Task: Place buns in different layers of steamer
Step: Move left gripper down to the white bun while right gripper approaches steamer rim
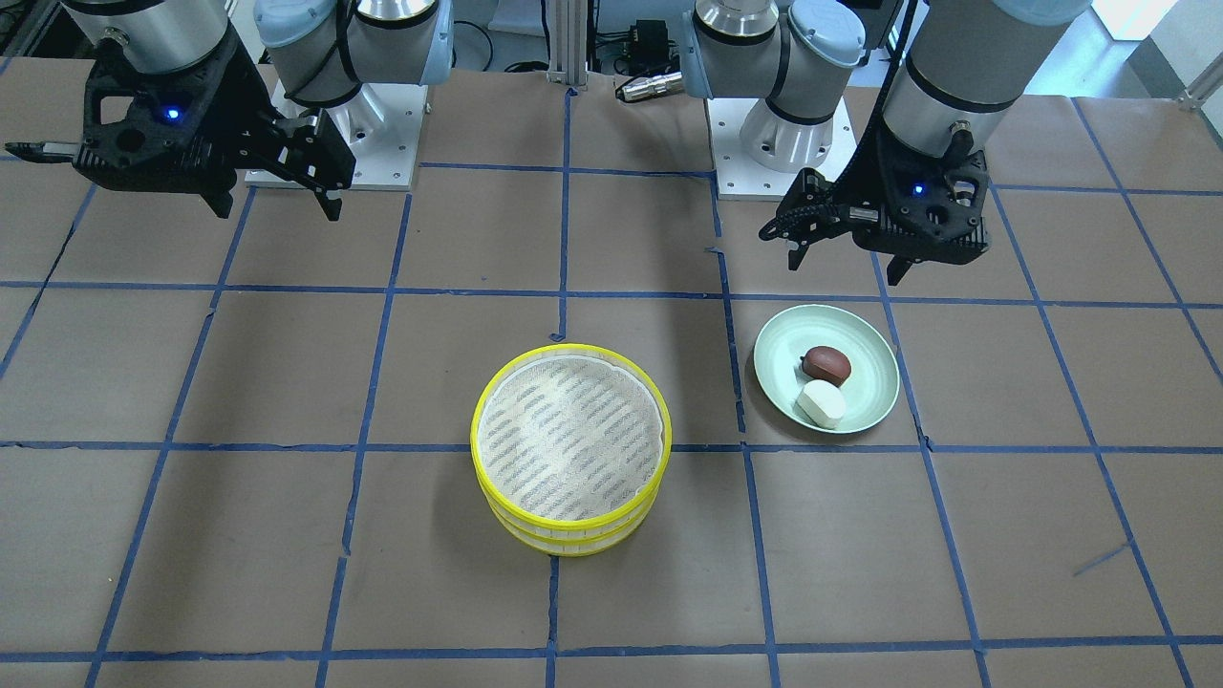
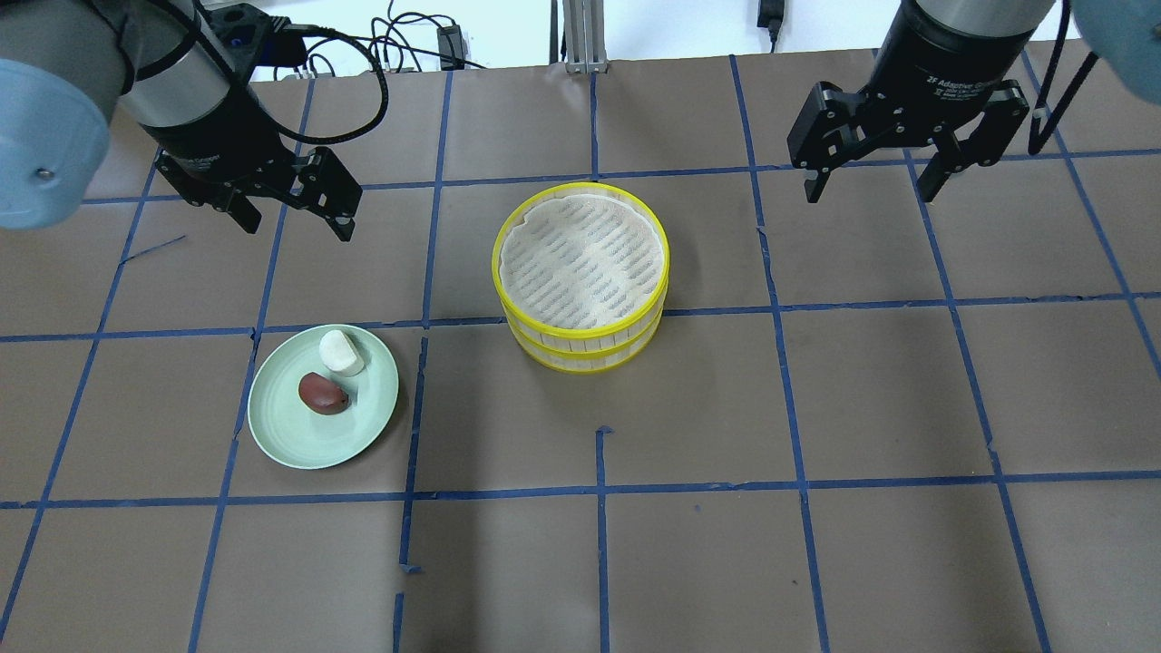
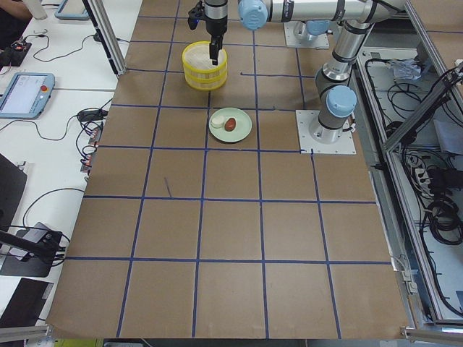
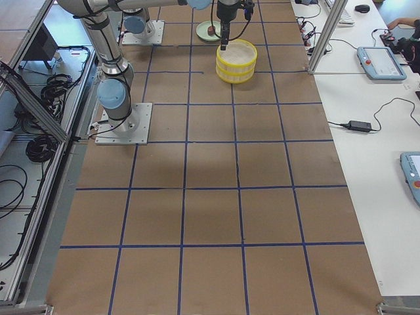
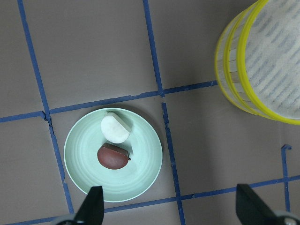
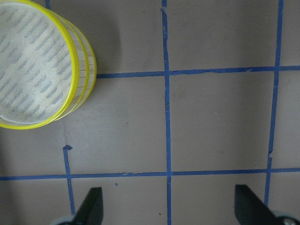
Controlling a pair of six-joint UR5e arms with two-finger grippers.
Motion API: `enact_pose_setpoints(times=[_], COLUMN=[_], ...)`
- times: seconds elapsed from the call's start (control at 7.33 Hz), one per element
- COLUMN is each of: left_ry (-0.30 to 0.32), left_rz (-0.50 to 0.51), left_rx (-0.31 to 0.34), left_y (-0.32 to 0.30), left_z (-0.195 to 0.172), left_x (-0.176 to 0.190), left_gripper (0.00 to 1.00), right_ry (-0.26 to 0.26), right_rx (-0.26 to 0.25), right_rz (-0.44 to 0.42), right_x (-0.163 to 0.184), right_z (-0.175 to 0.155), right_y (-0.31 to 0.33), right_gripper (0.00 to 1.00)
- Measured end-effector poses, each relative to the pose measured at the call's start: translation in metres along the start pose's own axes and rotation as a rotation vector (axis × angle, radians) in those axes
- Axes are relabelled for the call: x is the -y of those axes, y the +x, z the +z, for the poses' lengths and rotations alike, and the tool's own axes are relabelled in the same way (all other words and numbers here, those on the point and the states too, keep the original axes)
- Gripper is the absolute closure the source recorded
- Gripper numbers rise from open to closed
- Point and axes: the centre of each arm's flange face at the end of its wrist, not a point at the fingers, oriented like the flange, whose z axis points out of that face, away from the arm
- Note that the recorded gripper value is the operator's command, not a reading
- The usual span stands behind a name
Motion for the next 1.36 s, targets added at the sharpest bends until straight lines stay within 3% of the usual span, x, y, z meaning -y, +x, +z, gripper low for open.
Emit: enact_pose_setpoints(times=[0.55, 0.95, 1.09, 1.36], left_ry=[-0.004, -0.059, -0.099, -0.157], left_rz=[-0.014, -0.045, -0.042, -0.042], left_rx=[-0.002, -0.011, -0.026, -0.048], left_y=[-0.004, -0.05, -0.068, -0.09], left_z=[0.002, 0.028, 0.051, 0.128], left_x=[0.0, -0.007, -0.006, 0.016], left_gripper=[0.0, 0.0, 0.0, 0.0], right_ry=[0.016, -0.003, 0.0, 0.061], right_rx=[-0.036, -0.033, -0.031, -0.034], right_rz=[-0.001, 0.001, -0.018, -0.062], right_x=[-0.014, -0.01, 0.004, 0.053], right_z=[-0.01, -0.001, 0.011, 0.064], right_y=[0.006, 0.01, 0.007, -0.033], right_gripper=[0.0, 0.0, 0.0, 0.0])
